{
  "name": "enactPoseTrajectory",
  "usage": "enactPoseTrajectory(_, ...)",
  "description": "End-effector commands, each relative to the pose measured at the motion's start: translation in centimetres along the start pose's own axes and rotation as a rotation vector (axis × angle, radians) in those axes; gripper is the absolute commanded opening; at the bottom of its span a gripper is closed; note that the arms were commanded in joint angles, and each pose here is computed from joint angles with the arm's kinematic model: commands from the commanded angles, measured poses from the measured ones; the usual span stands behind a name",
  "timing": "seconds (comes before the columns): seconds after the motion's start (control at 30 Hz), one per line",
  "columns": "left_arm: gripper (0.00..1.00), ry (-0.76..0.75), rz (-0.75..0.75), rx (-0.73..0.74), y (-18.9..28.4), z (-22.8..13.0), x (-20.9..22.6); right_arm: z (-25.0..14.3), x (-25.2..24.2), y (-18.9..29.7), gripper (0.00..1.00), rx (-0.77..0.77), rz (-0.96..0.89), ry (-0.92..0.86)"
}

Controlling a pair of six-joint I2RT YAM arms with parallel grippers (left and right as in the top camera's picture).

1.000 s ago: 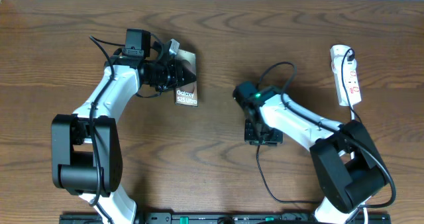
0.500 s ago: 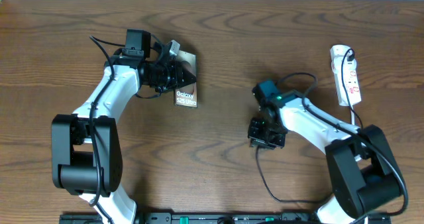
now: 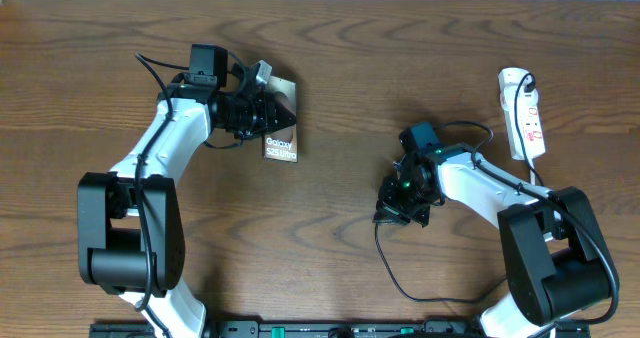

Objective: Plug charger to phone and switch on socket

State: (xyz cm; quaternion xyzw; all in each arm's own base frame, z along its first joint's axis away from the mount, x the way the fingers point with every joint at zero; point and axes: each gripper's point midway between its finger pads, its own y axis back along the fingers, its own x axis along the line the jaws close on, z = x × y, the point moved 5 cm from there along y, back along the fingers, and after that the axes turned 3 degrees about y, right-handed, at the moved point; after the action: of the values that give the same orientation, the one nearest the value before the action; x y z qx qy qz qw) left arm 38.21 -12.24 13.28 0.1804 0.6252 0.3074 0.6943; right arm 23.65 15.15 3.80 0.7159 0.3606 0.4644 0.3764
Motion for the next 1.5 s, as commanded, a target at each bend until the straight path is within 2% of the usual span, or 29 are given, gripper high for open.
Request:
enactPoseTrajectory(0.0,0.07,-0.042,-0.045,-0.004,0.6,-0.1,-1.2,0.5,-2.6,-1.4,0.01,-0.016,-0.153,0.044)
enactPoseTrajectory(0.17,0.08,-0.041,-0.045,-0.003,0.6,-0.1,-1.2,2.2,-0.9,0.1,0.01,-0.083,-0.136,0.191)
enactPoseTrajectory(0.33,0.07,-0.039,-0.044,-0.001,0.6,-0.1,-1.2,3.2,-1.8,0.5,0.01,-0.138,-0.207,0.197)
enactPoseTrajectory(0.4,0.07,-0.039,-0.044,-0.001,0.6,-0.1,-1.2,3.3,-2.0,0.6,0.11,-0.155,-0.238,0.199)
enactPoseTrajectory(0.47,0.07,-0.039,-0.044,-0.002,0.6,-0.1,-1.2,3.5,-2.1,0.6,0.15,-0.174,-0.265,0.206)
enactPoseTrajectory(0.77,0.07,-0.047,-0.044,-0.002,0.6,-0.1,-1.2,4.5,-1.8,0.7,0.16,-0.236,-0.279,0.226)
enactPoseTrajectory(1.0,0.07,-0.047,-0.044,-0.002,0.6,-0.1,-1.2,4.5,-1.8,0.7,0.10,-0.240,-0.285,0.232)
enactPoseTrajectory(1.27,0.08,-0.047,-0.044,-0.002,0.6,-0.1,-1.2,4.7,-2.0,0.8,0.18,-0.258,-0.299,0.191)
enactPoseTrajectory(1.47,0.07,-0.047,-0.044,-0.002,0.6,-0.1,-1.2,4.9,-1.9,0.9,0.15,-0.268,-0.297,0.189)
